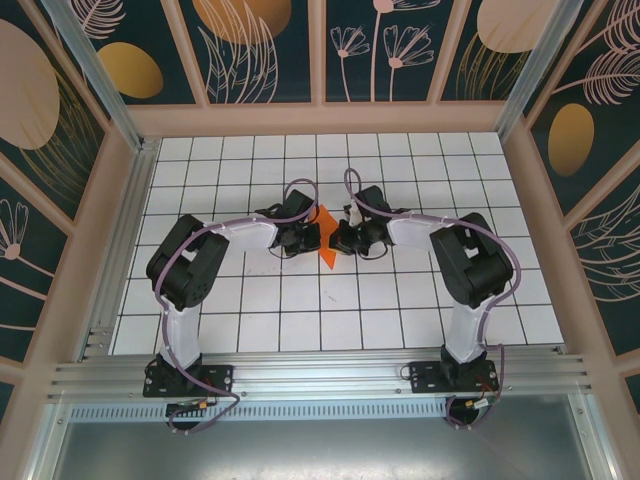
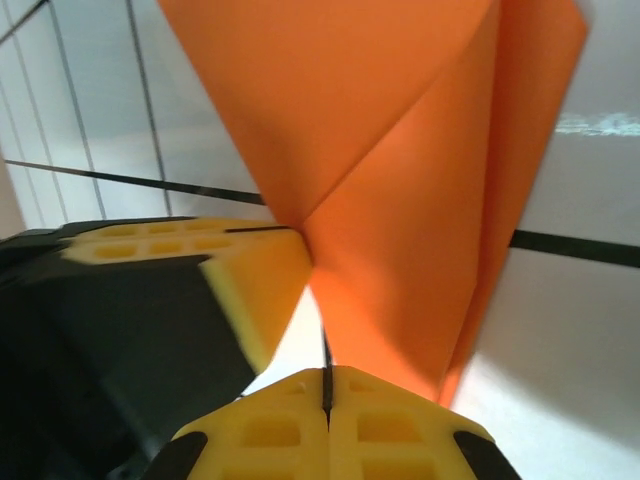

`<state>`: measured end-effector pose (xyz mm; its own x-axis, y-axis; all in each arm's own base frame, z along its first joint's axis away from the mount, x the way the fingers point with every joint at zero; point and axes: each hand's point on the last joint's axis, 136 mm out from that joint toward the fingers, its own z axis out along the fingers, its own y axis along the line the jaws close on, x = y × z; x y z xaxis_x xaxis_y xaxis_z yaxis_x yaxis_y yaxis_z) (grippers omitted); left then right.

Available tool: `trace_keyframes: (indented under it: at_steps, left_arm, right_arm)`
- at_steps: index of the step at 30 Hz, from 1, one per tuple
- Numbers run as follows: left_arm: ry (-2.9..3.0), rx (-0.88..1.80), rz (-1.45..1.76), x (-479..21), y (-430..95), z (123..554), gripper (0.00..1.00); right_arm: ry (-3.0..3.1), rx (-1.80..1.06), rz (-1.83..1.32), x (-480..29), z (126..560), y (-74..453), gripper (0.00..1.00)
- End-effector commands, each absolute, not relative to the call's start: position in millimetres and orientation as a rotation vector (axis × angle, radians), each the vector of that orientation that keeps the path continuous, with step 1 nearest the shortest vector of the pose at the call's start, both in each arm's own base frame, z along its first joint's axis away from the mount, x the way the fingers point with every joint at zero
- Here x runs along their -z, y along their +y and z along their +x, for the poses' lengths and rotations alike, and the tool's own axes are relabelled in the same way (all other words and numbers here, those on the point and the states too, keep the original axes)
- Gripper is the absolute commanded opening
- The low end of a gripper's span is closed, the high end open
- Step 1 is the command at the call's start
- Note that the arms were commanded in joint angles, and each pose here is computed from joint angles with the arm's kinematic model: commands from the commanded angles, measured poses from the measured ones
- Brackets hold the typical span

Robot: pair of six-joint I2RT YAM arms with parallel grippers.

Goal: Fold a paper plane with a square sheet of paper (pick it up from the middle)
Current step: Third fold the triangle at the center of the table.

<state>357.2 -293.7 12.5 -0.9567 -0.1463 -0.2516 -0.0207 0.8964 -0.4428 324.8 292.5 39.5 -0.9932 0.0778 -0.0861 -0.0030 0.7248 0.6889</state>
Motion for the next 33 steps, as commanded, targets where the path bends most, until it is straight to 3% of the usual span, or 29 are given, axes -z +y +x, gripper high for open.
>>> trace_keyframes:
  at_steps: [1, 6, 12, 14, 23, 33]
  left_arm:
    - [2.906, 0.417, -0.139, 33, -264, 338, 0.0]
    - [2.871, 0.453, -0.131, 19, -269, 345, 0.0]
    - [2.736, 0.664, -0.129, -31, -296, 364, 0.0]
    - [2.696, 0.735, -0.148, -44, -301, 365, 0.04]
    - [2.646, 1.054, -0.242, -54, -310, 320, 0.08]
    - [2.631, 1.245, -0.255, -45, -337, 299, 0.03]
  right_arm:
    - [2.847, -1.073, 0.047, -28, 328, 293, 0.0]
    - [2.897, -1.031, 0.1, -7, 322, 287, 0.0]
    - [2.932, -0.993, 0.183, 5, 315, 279, 0.0]
    - [2.934, -0.981, 0.206, 5, 315, 277, 0.0]
    - [2.926, -0.972, 0.322, 3, 314, 276, 0.0]
    - [2.897, -1.044, 0.472, -1, 311, 281, 0.0]
